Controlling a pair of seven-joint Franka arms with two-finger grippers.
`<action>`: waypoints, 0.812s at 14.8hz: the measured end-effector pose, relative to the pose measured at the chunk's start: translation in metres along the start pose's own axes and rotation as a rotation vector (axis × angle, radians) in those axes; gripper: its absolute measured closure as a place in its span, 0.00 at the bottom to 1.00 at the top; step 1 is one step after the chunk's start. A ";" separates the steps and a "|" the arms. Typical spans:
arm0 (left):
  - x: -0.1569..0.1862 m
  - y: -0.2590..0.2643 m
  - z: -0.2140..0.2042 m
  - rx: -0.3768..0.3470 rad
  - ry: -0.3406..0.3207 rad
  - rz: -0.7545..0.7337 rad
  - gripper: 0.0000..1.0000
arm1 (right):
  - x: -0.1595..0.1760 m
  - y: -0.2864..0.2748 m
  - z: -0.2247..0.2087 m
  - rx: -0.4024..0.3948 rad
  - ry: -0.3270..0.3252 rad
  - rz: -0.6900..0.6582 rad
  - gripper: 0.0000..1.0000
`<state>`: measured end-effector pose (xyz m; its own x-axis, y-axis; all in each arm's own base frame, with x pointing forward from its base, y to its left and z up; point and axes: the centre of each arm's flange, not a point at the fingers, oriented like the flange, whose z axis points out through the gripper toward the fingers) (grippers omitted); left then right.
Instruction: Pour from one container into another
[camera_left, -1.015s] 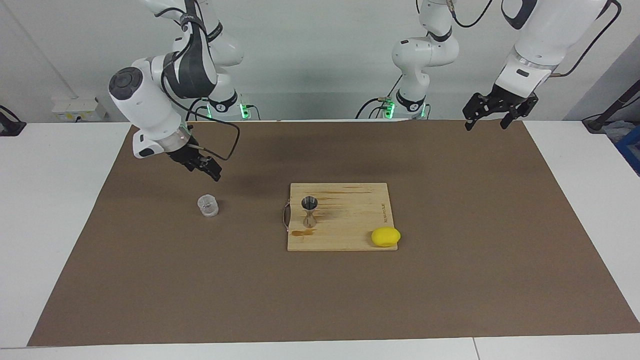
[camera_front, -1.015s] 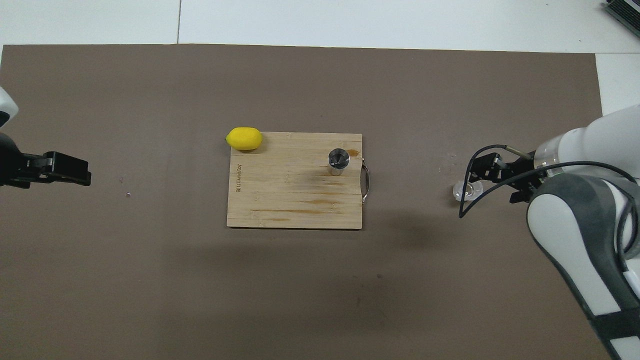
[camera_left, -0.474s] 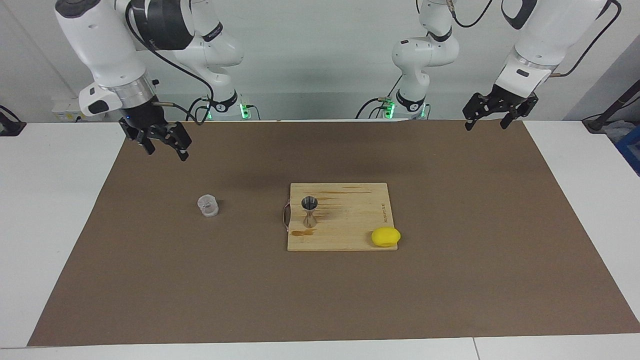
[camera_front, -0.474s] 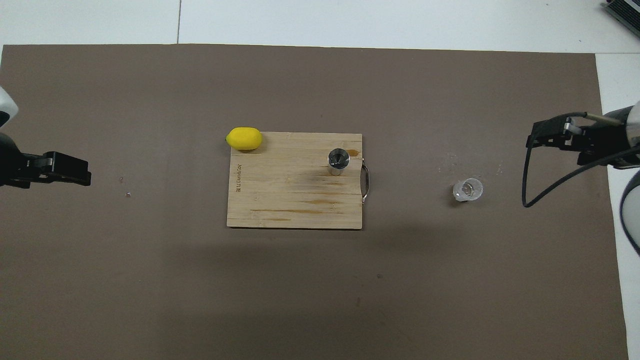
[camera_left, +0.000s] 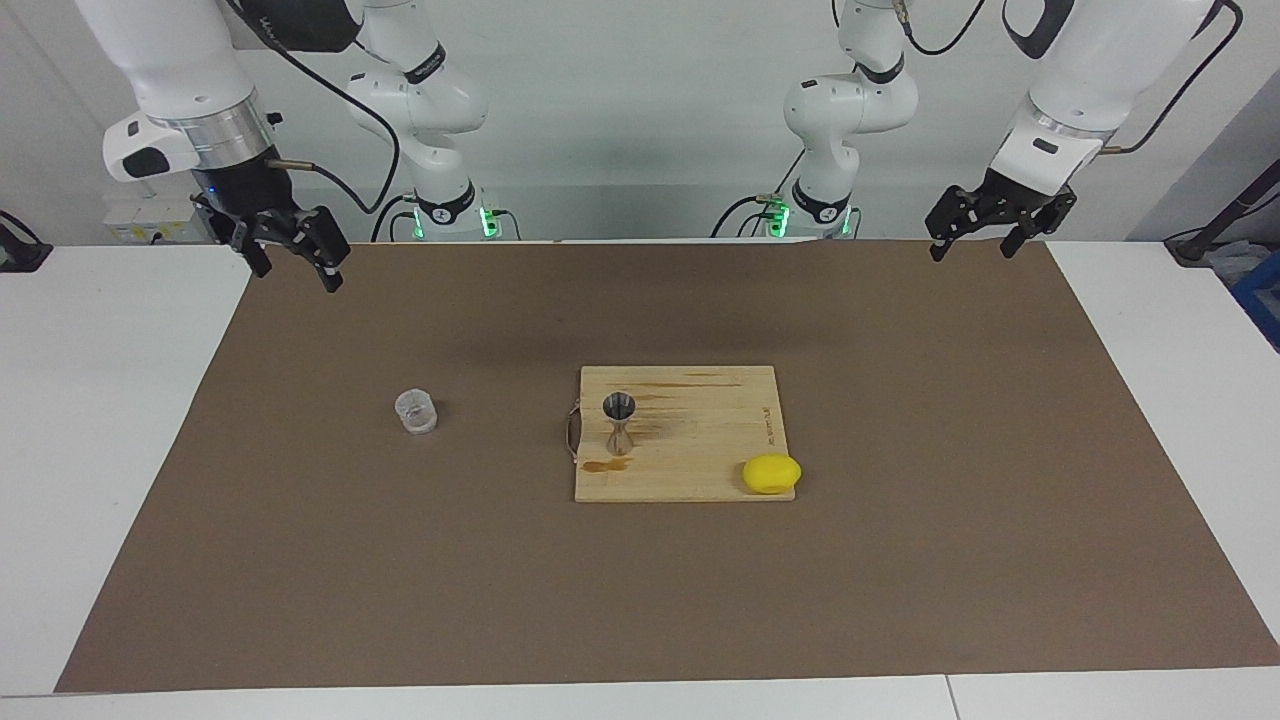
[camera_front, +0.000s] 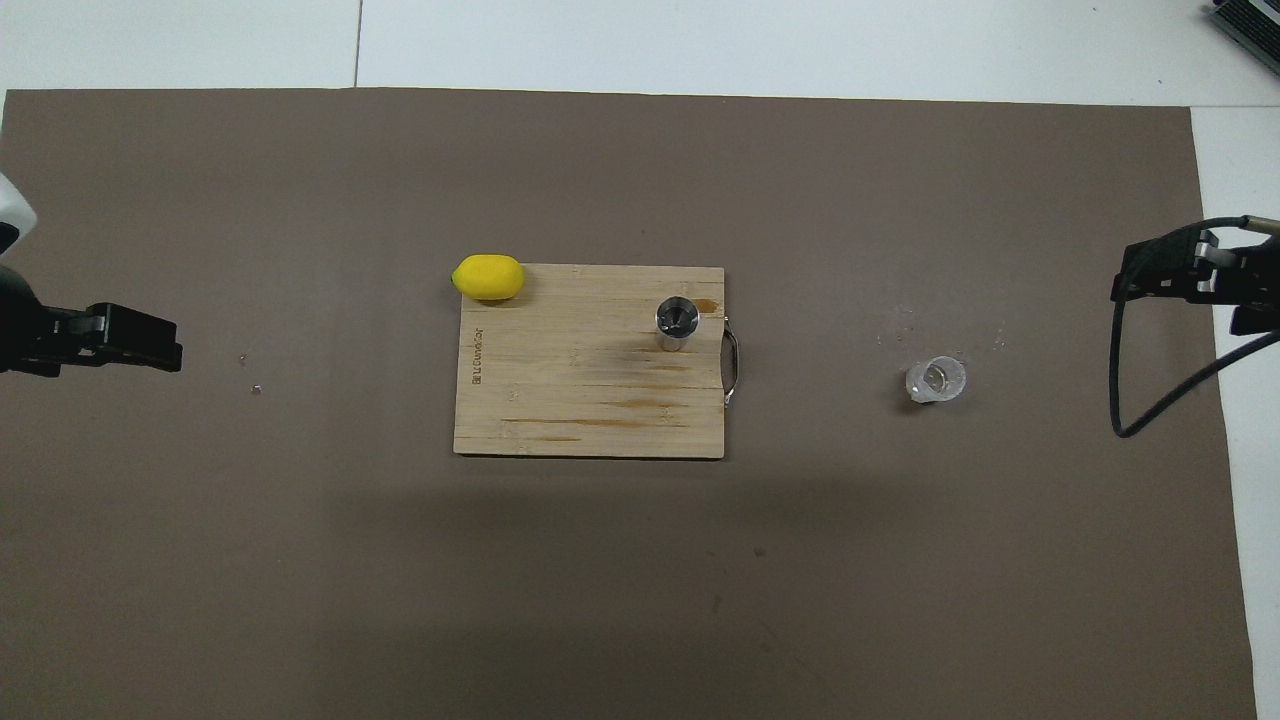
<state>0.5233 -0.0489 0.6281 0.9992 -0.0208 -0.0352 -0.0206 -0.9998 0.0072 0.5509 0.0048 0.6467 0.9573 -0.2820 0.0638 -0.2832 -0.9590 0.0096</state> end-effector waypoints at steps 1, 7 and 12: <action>0.000 0.000 0.000 0.000 0.000 0.000 0.00 | 0.000 -0.003 0.001 -0.001 -0.006 -0.007 0.00; 0.000 0.000 0.000 0.000 0.000 0.000 0.00 | -0.012 -0.017 0.016 -0.015 -0.086 -0.045 0.00; 0.000 0.000 0.000 0.000 0.000 0.000 0.00 | -0.016 -0.017 0.017 -0.015 -0.089 -0.048 0.00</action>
<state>0.5233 -0.0489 0.6281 0.9992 -0.0208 -0.0353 -0.0206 -0.9998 0.0072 0.5414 0.0252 0.6288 0.9711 -0.2375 -0.0256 -0.2368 -0.9712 0.0257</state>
